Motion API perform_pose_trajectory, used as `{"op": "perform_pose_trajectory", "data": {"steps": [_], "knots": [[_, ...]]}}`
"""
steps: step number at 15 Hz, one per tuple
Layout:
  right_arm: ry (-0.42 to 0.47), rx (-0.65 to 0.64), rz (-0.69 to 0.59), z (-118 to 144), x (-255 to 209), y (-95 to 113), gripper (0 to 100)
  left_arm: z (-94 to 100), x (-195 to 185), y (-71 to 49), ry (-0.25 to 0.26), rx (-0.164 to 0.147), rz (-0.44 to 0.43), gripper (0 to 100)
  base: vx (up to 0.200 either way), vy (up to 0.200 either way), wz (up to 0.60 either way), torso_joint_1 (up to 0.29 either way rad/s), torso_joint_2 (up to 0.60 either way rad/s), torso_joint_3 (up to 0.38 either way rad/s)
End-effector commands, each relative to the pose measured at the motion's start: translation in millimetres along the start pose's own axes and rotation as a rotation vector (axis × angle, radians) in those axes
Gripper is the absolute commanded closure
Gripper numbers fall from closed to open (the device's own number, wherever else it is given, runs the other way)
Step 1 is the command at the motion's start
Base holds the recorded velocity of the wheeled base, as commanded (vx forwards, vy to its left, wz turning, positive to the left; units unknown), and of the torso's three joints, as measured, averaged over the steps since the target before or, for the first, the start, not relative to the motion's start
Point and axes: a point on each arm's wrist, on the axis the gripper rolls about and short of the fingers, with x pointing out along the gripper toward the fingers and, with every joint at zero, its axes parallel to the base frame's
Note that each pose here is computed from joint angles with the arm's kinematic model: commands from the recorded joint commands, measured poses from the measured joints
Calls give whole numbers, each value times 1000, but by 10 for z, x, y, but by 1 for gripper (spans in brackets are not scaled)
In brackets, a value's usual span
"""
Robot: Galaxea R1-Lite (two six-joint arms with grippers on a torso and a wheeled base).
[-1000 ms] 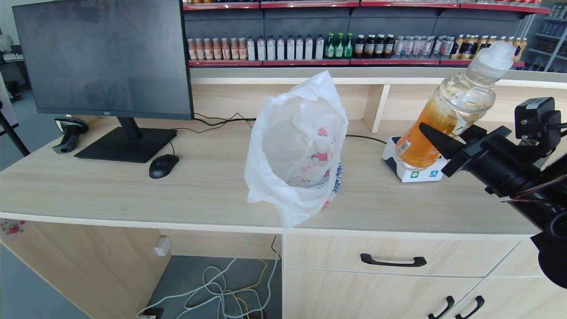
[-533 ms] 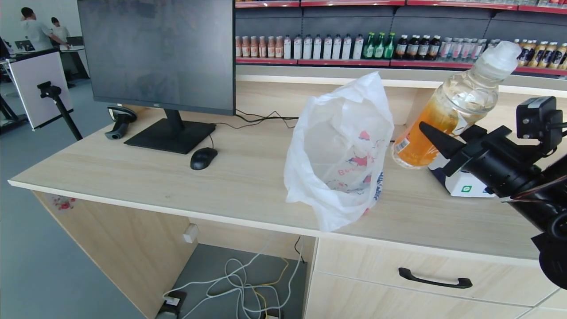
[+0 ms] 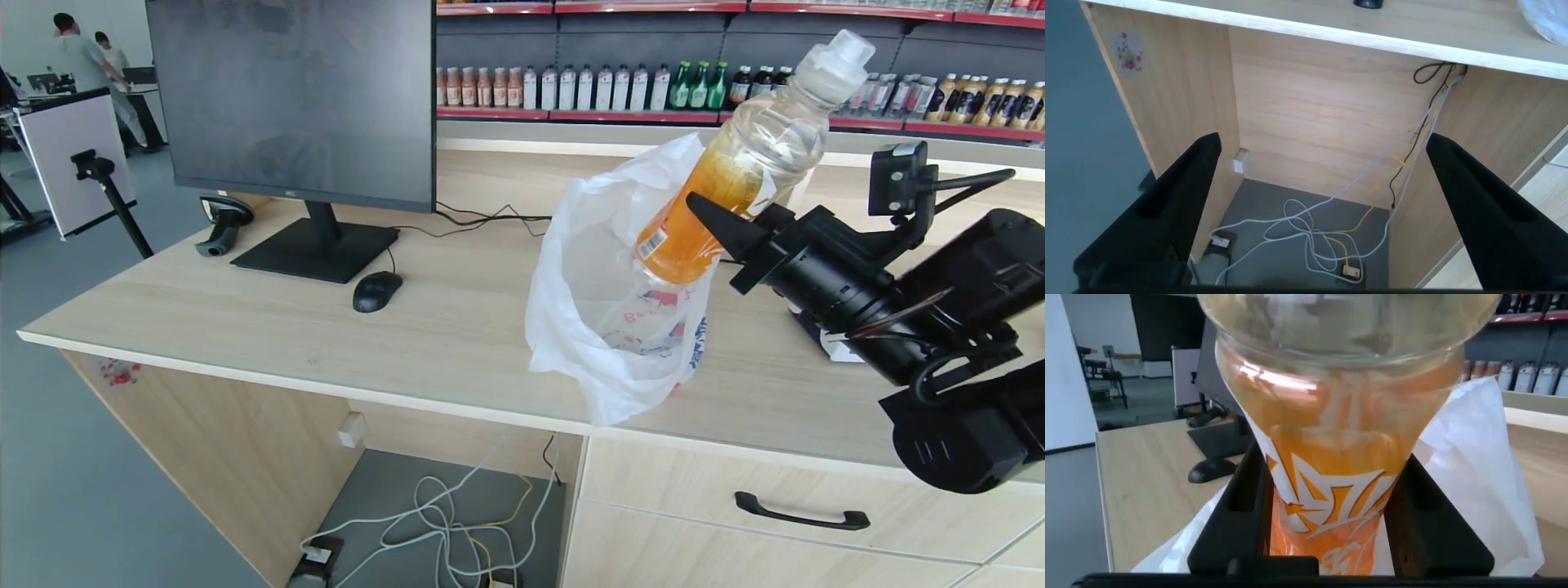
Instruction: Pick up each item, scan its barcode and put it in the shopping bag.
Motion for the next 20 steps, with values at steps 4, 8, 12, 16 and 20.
{"op": "perform_pose_trajectory", "data": {"steps": [4, 8, 12, 16, 20], "knots": [[97, 98, 53, -421, 285, -7, 100, 0, 0, 0, -1, 1, -1, 0, 0, 0, 0, 0, 0, 0], [135, 103, 89, -624, 459, -78, 100, 0, 0, 0, -1, 1, -1, 0, 0, 0, 0, 0, 0, 0], [172, 100, 123, -783, 474, -48, 100, 3, 0, 0, -4, 1, -1, 0, 0, 0, 0, 0, 0, 0], [207, 67, 172, -946, 451, -45, 100, 5, 1, 0, -4, 3, -1, 0, 0, 0, 0, 0, 0, 0], [225, 77, 201, -973, 447, -40, 100, 7, 1, 0, -5, 3, 0, 0, 0, 0, 0, 0, 0, 0]]}}
